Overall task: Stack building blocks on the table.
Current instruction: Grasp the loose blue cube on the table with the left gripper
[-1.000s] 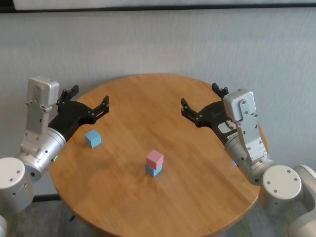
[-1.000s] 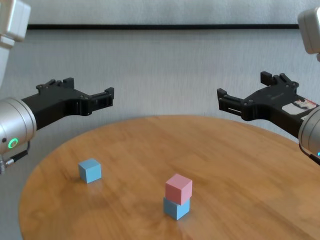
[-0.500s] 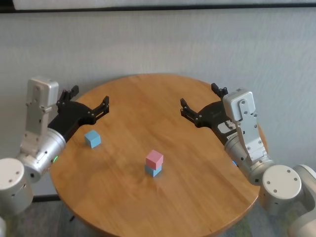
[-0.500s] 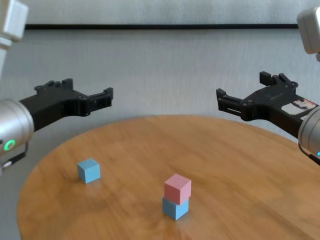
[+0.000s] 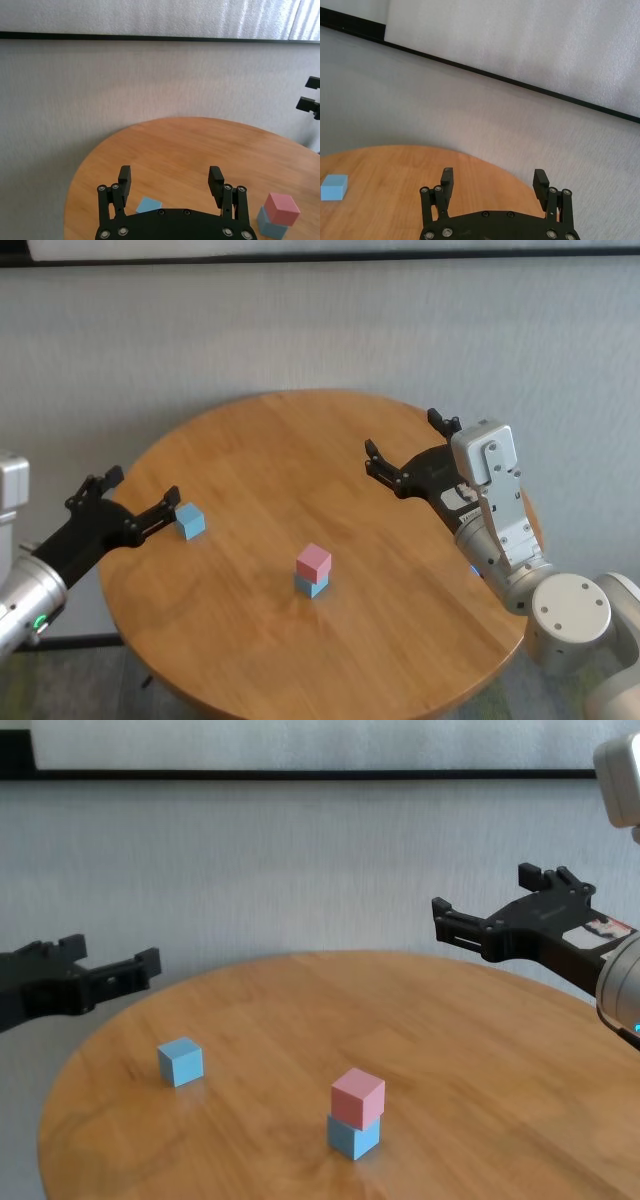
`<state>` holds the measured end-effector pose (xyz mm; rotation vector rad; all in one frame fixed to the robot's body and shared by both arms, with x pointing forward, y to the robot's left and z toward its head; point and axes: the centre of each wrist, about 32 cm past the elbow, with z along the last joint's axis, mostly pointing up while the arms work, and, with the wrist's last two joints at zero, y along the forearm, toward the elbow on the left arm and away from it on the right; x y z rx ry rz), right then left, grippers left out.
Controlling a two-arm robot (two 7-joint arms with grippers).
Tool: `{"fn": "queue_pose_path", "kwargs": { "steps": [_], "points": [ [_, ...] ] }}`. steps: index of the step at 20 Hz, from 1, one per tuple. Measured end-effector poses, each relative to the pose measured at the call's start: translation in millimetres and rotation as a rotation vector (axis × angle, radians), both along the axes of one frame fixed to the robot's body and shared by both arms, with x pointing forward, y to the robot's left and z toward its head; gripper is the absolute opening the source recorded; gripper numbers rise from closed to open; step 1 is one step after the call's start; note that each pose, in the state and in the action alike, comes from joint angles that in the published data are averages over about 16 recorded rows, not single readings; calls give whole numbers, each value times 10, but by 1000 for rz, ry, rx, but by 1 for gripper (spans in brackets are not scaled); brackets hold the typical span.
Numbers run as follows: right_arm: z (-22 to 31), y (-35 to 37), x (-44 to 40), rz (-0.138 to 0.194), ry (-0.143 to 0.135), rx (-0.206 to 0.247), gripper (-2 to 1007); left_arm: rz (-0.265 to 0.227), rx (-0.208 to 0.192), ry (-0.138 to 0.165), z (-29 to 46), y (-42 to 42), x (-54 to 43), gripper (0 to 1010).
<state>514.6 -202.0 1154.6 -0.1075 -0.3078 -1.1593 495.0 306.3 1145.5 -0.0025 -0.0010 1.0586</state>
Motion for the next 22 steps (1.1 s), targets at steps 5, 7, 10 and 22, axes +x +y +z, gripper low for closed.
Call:
{"fn": "queue_pose_path", "kwargs": {
  "steps": [5, 7, 10, 22],
  "points": [
    [2, 0, 0, 1, 0, 0, 1005, -62, 3, 32, -95, 192, 6, 1001],
    [2, 0, 1, 1, 0, 0, 1005, -93, 11, 44, -127, 244, 47, 1001],
    [3, 0, 1, 1, 0, 0, 1005, -144, 25, 68, -170, 296, 140, 1001],
    [5, 0, 1, 2, 0, 0, 1005, -313, 109, 186, -204, 401, 656, 1001]
  ]
}}
